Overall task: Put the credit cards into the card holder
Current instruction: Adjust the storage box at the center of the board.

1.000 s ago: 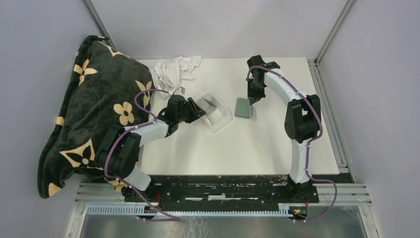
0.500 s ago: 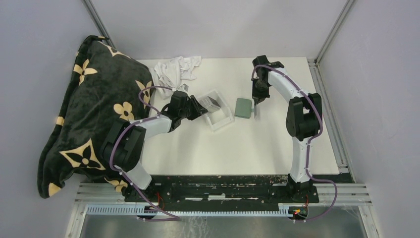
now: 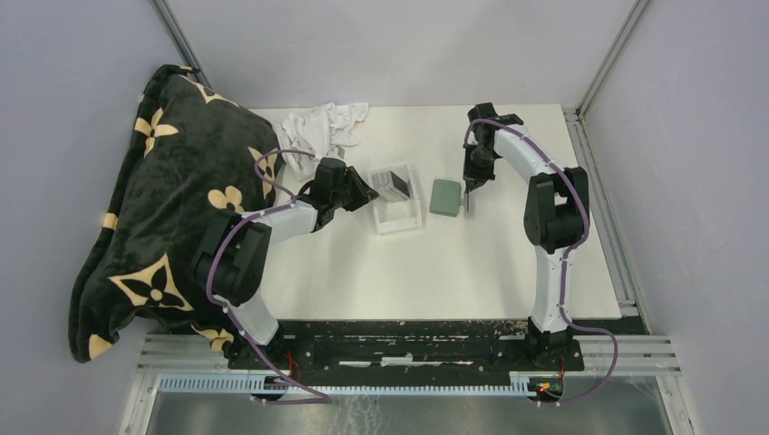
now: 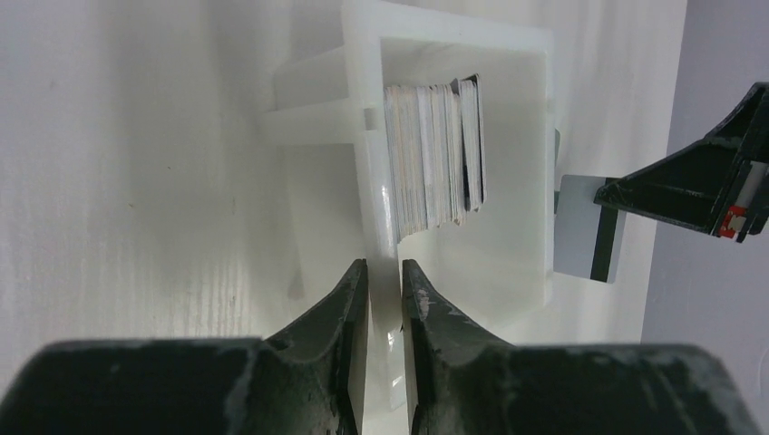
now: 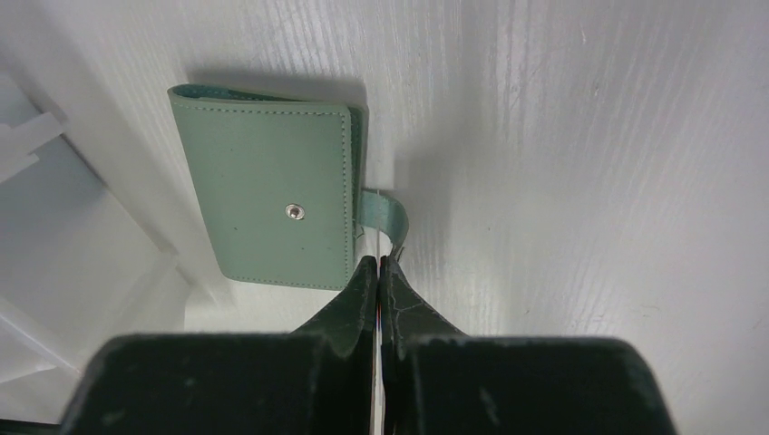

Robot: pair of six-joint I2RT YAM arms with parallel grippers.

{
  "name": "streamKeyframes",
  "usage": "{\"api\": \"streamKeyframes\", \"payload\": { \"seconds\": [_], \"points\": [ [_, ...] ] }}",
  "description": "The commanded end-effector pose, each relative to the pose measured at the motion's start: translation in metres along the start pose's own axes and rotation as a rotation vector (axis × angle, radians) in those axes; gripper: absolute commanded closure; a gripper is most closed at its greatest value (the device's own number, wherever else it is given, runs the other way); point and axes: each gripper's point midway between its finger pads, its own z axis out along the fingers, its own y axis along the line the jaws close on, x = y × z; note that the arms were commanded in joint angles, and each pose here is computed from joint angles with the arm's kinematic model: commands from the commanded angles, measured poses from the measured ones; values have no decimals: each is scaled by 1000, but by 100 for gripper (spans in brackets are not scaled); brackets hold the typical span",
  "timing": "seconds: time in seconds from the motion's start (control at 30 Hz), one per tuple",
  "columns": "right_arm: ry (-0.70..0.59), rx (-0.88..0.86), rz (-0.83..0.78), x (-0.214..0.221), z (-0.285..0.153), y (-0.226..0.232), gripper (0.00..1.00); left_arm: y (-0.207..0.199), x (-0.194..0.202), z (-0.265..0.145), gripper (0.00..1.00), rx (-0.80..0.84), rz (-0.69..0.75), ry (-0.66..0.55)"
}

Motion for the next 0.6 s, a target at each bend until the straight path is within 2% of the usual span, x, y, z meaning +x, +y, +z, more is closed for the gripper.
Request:
{"api": "streamKeyframes", "payload": {
  "seconds": [0.0,0.17,0.57],
  "points": [
    [-32,-47,22,-15,2,7,99,10,-21,6,82,-64,42,-61],
    [-43,-71,36,-20,3,9,99,17,-26,9,85,-108,-1,-81],
    [-63,-106,48,-28,0,15,99,42,-42,3,85,-226,-175,-171]
  ]
}}
